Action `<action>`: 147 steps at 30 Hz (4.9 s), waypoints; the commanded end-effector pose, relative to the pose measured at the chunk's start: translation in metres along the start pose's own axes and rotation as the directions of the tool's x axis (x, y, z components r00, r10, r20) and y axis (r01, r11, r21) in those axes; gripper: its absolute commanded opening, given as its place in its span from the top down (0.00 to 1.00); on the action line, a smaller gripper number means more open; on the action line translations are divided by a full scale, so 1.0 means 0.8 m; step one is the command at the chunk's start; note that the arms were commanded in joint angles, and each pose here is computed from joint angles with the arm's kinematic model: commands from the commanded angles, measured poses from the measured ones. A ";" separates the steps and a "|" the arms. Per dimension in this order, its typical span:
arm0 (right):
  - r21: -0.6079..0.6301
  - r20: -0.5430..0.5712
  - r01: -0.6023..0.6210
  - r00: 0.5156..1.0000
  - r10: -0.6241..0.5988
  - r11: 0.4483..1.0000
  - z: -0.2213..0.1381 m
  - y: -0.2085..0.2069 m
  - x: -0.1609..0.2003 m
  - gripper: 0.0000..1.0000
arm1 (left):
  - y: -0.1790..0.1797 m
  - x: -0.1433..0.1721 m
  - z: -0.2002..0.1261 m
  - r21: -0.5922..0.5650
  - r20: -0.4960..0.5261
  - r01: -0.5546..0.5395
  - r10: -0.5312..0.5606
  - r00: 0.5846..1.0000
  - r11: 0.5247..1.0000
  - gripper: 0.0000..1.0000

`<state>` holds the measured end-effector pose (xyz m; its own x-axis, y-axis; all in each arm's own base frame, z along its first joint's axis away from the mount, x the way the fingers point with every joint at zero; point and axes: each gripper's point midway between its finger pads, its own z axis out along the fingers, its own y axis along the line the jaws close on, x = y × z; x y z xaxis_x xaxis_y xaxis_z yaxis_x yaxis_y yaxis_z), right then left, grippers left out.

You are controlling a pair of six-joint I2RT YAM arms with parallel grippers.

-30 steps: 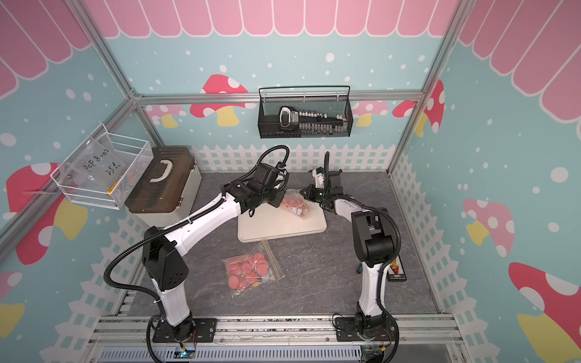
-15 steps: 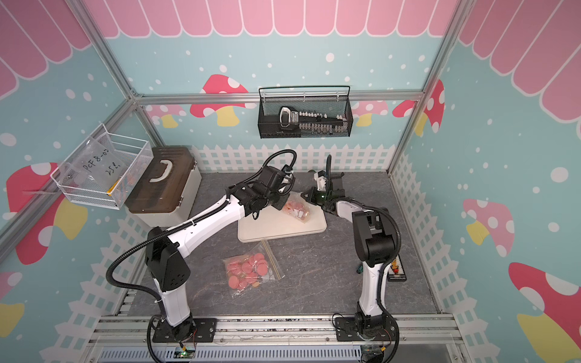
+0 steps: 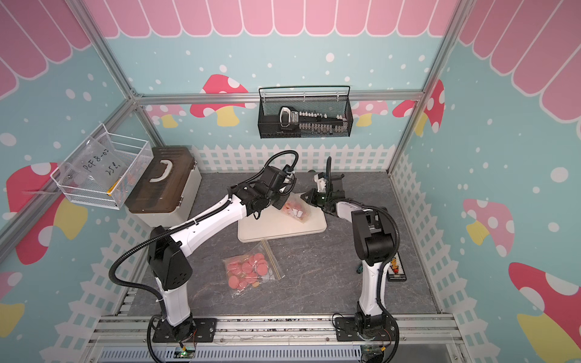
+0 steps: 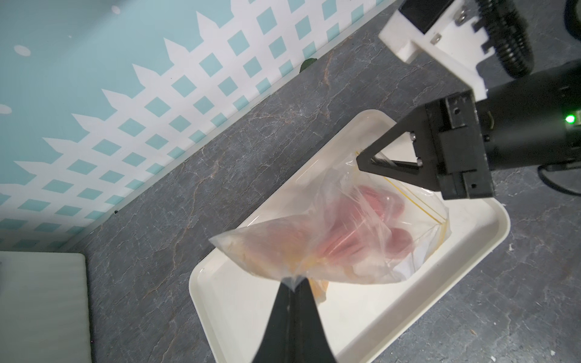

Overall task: Pour cookies out of the ziploc bag
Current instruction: 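Pour the cookies out of the ziploc bag onto the tray.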

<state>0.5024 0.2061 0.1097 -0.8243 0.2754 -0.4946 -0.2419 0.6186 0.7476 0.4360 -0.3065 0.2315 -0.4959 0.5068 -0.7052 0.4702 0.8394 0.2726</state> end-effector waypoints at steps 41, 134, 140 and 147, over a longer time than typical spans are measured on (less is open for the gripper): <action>-0.079 -0.031 -0.100 0.995 0.097 0.992 0.002 -0.002 0.006 0.68 | 0.007 -0.040 -0.012 -0.070 0.044 -0.049 0.053 0.998 0.996 1.00; -0.149 -0.119 -0.152 0.984 0.135 0.977 -0.037 0.059 0.079 0.46 | 0.064 -0.013 -0.055 -0.271 0.026 -0.017 0.026 0.999 0.962 1.00; -0.160 -0.119 -0.141 0.985 0.123 0.977 -0.037 0.064 0.077 0.46 | 0.086 -0.020 -0.074 -0.321 0.061 0.008 0.013 0.998 0.947 1.00; -0.162 -0.123 -0.133 0.986 0.114 0.978 -0.039 0.067 0.077 0.46 | 0.114 -0.012 -0.090 -0.348 0.080 0.059 -0.033 0.996 0.935 1.00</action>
<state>0.4215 0.2267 0.1209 -0.9087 0.2696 -0.3187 -0.1684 0.4617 0.8709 0.4331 -0.2340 0.2980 -0.4605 0.4880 -0.7415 0.1984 0.8708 0.4498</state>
